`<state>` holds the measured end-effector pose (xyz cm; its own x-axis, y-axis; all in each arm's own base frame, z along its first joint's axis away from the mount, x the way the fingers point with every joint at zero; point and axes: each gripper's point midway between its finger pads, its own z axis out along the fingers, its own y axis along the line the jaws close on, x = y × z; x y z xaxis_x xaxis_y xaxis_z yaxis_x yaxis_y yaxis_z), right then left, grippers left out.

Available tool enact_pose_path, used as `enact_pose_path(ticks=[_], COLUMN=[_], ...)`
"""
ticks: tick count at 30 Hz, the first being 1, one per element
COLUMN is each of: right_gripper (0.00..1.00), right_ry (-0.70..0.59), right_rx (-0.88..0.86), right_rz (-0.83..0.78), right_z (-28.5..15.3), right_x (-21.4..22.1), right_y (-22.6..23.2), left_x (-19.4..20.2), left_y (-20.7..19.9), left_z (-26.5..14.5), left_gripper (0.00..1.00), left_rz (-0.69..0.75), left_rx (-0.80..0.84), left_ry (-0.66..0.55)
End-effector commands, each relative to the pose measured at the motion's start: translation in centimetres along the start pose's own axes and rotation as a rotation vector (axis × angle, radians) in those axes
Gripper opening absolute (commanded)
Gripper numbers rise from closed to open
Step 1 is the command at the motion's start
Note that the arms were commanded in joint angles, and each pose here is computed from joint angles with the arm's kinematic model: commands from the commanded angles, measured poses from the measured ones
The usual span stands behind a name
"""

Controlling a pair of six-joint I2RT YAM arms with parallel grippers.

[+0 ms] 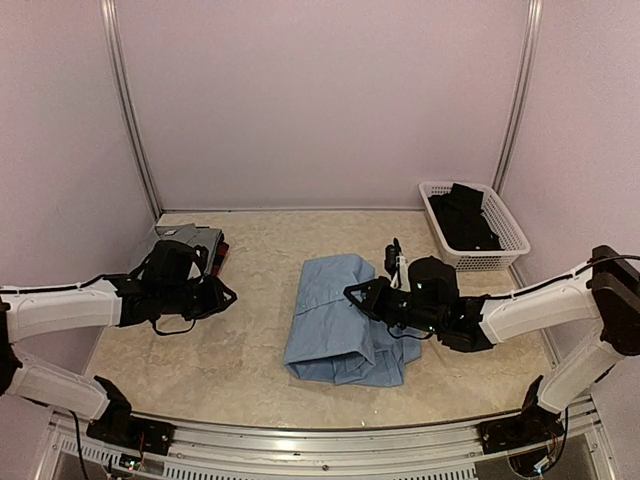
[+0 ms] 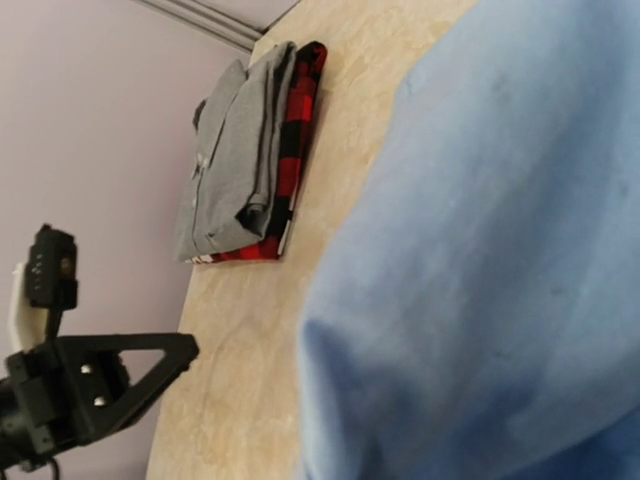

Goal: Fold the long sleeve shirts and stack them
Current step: Smooth out the 2/3-rectangle-folded shirt at the center of the board.

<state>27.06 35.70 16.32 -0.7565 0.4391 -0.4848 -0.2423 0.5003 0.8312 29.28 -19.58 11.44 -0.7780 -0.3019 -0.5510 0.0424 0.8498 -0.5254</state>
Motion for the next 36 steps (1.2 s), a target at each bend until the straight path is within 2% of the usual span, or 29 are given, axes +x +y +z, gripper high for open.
enact_pose_path(ticks=[1, 13, 25, 32, 36], right_gripper=[0.0, 0.0, 0.0, 0.0, 0.0], right_ry=[-0.02, 0.121, 0.262, 0.314, 0.308], right_rx=[-0.073, -0.447, -0.763, -0.806, -0.782], right_rz=[-0.023, -0.029, 0.088, 0.081, 0.127], right_z=[-0.9, 1.4, 3.7, 3.7, 3.0], right_x=[-1.0, 1.3, 5.5, 6.5, 6.1], right_y=[1.5, 9.6, 16.5, 18.1, 16.5], left_x=[-0.4, -0.9, -2.0, -2.3, -2.3], left_y=[-1.5, -0.4, 3.1, 3.6, 3.5], left_z=[0.6, 0.9, -0.3, -0.5, -0.3], left_gripper=[0.25, 0.25, 0.25, 0.25, 0.25], left_rz=[0.037, 0.008, -0.054, -0.054, -0.055], left_rx=[0.027, -0.023, -0.089, -0.098, -0.089], left_ry=[-0.018, -0.054, -0.104, -0.114, -0.111])
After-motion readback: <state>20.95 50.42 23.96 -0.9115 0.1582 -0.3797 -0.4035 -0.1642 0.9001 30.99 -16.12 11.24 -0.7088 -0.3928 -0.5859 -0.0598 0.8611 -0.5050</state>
